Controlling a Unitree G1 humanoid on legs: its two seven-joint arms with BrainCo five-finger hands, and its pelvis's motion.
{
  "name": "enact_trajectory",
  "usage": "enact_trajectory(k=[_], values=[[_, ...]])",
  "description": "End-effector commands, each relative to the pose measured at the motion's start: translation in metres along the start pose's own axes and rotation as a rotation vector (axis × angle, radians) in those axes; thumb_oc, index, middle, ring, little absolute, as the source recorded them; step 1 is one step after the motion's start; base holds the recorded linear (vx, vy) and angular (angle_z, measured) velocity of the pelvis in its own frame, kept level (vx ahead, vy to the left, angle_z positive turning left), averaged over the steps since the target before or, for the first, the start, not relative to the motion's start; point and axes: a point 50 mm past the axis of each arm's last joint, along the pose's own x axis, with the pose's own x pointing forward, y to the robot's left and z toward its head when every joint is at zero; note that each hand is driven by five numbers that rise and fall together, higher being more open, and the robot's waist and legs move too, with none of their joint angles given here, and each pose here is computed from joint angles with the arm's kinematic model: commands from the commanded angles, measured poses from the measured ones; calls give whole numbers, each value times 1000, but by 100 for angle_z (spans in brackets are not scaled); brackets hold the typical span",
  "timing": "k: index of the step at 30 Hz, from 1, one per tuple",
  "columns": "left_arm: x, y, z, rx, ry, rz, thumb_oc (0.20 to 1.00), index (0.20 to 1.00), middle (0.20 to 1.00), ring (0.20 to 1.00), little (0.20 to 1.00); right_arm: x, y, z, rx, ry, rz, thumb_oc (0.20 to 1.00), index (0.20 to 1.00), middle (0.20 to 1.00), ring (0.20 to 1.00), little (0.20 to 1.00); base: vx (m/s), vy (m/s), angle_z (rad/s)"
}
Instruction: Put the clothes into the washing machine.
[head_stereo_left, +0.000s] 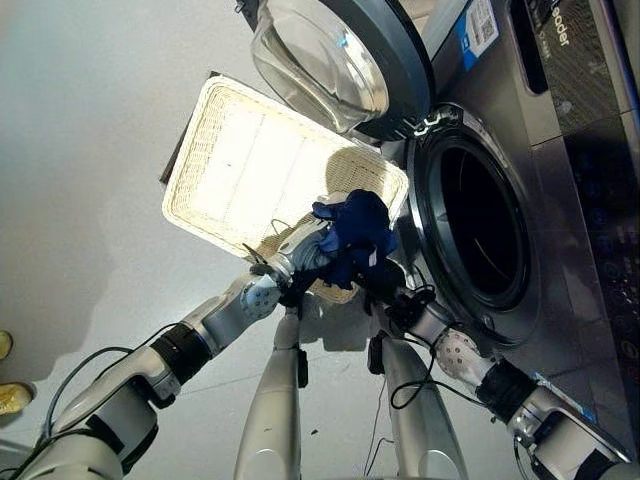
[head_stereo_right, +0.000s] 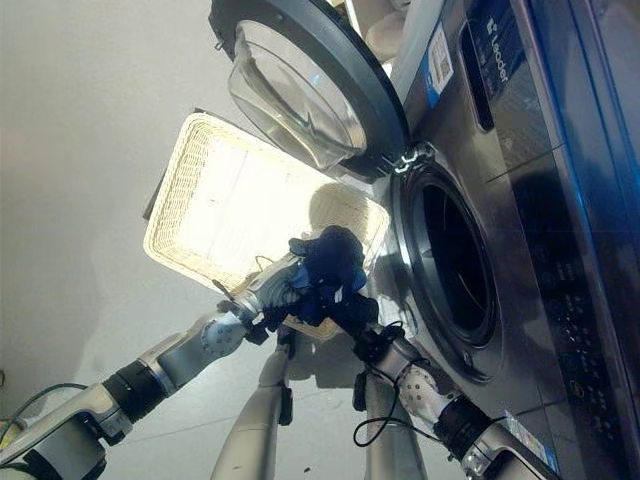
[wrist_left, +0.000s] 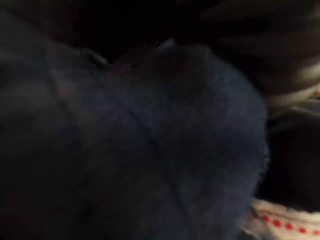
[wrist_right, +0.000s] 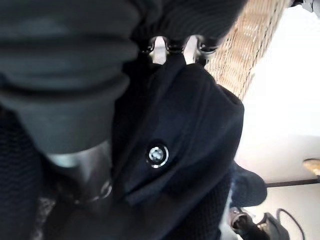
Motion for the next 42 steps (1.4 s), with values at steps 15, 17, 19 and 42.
enact_trajectory(k=[15,17,19,42], values=[[-5,-34,29,-221,-138,-210,200,200,200,200,200,5,42,45,212,-497,209,200,200,200,200,200,-5,55,-8],[-7,-37,25,-267,-109,-226,200,200,200,200,200,5,41,47,210,-513,199,200,200,200,200,200,-8,34,-5],[-8,-38,22,-298,-93,-233,200,200,200,200,200,4,40,47,212,-521,196,200,200,200,200,200,0,0,0],[-33,-21,-50,-327,358,381,1000,1000,1000,1000,1000,-5,-22,53,356,-608,-88,200,200,200,200,200,8,-25,3]])
